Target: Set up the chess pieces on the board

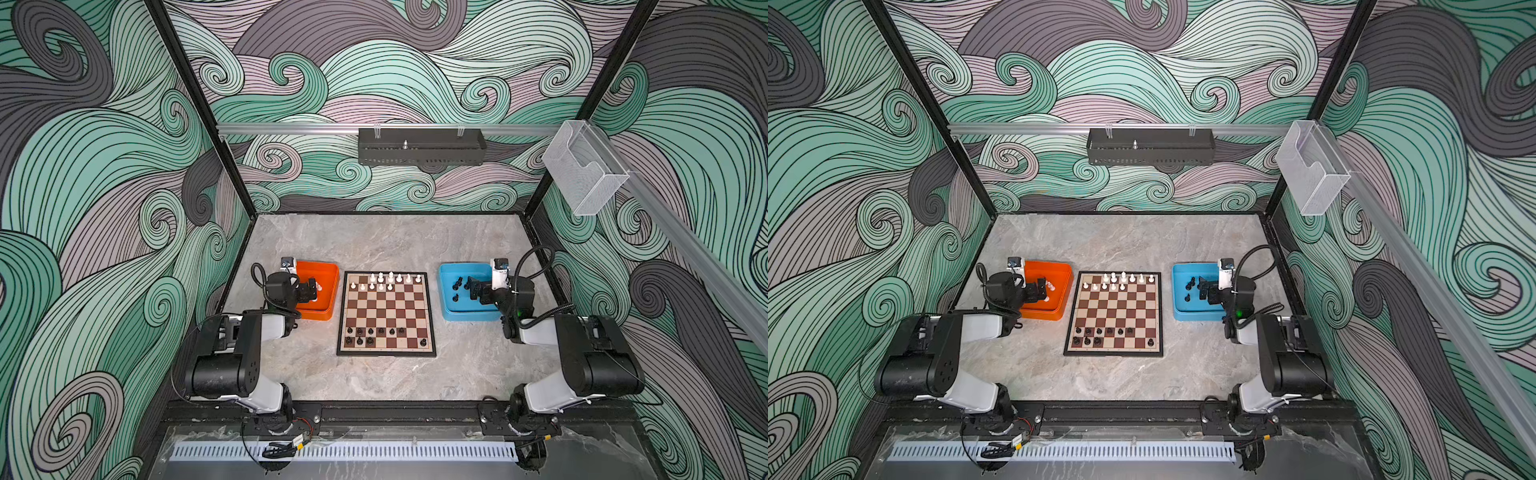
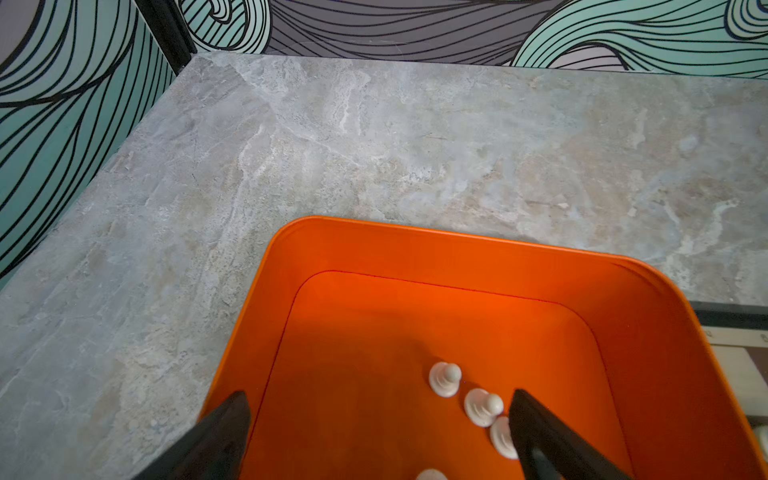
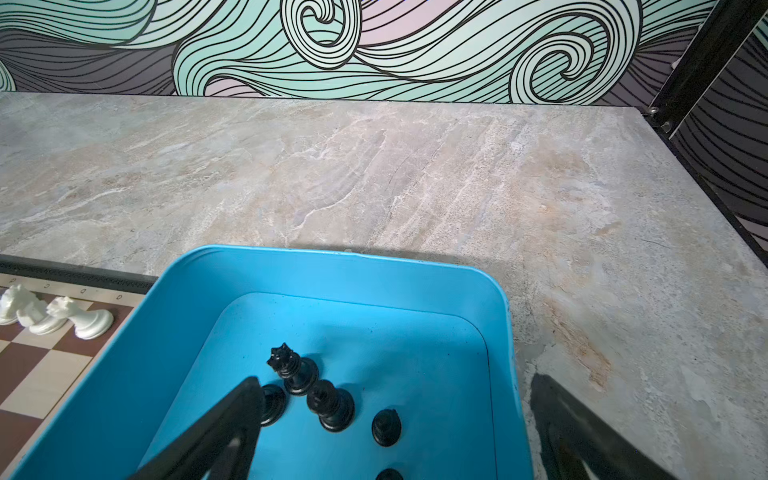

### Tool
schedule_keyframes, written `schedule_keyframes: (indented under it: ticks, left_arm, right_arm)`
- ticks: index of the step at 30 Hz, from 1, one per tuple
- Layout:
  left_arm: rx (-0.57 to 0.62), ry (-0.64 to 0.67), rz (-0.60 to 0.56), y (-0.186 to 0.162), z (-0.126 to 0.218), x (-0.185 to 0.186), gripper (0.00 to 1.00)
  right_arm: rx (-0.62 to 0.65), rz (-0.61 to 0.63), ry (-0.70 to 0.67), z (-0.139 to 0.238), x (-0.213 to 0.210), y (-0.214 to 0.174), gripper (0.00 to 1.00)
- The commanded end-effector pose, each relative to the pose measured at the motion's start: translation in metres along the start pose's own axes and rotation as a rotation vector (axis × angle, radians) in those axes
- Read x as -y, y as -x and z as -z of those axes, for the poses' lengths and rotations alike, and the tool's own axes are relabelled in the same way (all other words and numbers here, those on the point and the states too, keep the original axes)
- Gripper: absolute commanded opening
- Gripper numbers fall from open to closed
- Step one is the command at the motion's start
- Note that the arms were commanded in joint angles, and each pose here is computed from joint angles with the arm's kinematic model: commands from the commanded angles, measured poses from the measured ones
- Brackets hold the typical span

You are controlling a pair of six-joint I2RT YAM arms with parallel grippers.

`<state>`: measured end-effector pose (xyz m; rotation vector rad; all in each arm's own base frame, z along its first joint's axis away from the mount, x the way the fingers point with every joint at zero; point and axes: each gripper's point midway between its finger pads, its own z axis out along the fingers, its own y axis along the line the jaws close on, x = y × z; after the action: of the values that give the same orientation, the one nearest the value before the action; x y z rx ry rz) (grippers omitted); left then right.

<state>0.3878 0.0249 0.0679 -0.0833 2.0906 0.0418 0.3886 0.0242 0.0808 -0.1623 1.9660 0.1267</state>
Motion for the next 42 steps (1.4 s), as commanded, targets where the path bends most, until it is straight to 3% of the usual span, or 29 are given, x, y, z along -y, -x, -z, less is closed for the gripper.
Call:
schedule_keyframes:
  ticks: [1,38,42]
  left_arm:
    - [0.049,0.003,0.014,0.019,-0.004,-0.001,0.99]
    - [0.052,0.003,0.017,0.020,-0.004,-0.002,0.99]
    - [0.050,0.012,0.037,0.019,-0.004,-0.006,0.99]
  right_arm:
    - [0.045,-0.004,-0.003,-0.002,0.003,0.015,1.00]
    - [0.046,-0.008,-0.006,-0.002,0.003,0.014,1.00]
    - [0.033,-0.032,-0.084,-0.003,0.015,0.014,1.00]
